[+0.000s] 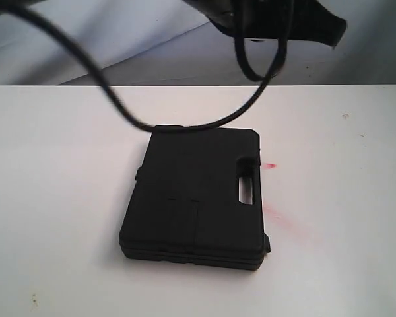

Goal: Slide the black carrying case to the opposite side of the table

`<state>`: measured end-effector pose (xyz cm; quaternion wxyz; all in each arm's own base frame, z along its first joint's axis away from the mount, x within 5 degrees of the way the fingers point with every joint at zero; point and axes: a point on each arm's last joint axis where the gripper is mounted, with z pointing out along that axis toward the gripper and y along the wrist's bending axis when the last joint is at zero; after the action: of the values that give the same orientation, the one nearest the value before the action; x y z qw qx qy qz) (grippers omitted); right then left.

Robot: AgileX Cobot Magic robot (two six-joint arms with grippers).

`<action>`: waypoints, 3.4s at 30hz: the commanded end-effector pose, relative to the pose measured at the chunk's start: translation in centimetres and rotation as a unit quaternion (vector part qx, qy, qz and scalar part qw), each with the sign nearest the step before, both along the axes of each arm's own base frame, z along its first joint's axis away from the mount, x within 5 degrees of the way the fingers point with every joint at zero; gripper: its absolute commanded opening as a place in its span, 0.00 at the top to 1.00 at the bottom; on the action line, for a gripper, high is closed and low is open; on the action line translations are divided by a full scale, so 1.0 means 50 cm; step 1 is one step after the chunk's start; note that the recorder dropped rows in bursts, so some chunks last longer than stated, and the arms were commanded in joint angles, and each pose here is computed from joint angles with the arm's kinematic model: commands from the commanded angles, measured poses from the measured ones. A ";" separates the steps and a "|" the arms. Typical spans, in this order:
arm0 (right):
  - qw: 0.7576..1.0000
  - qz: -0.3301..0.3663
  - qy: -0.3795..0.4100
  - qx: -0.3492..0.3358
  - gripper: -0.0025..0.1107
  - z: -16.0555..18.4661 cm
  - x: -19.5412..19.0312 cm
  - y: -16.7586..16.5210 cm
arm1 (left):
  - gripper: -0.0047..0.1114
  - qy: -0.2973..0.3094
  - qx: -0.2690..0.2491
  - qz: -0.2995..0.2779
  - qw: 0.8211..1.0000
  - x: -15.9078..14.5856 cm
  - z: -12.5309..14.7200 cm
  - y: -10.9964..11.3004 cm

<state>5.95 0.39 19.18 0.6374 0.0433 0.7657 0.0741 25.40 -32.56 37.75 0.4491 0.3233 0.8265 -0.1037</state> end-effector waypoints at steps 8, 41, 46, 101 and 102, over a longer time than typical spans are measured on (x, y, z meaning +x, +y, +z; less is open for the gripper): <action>1.000 0.002 0.001 0.002 0.98 -0.002 -0.001 0.001 | 0.96 -0.071 -0.040 -0.058 0.995 -0.149 -0.030 0.201; 1.000 0.002 0.001 0.002 0.98 -0.002 -0.001 0.001 | 0.96 -0.164 -0.198 0.155 0.954 -0.233 -0.193 0.563; 1.000 0.002 0.001 0.002 0.98 -0.002 -0.001 0.001 | 0.96 -0.194 -0.201 0.180 0.943 -0.280 -0.218 0.589; 1.000 0.002 0.001 0.002 0.98 -0.002 -0.001 0.001 | 0.96 -0.288 -0.229 0.219 0.904 -0.391 -0.321 0.630; 1.000 0.002 0.001 0.002 0.98 -0.002 -0.001 0.001 | 0.96 -0.299 -0.234 0.218 0.899 -0.398 -0.319 0.631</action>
<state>5.95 0.39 19.18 0.6374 0.0433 0.7657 0.0741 6.29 -1.13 21.64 0.7292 0.0353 0.6775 -0.0897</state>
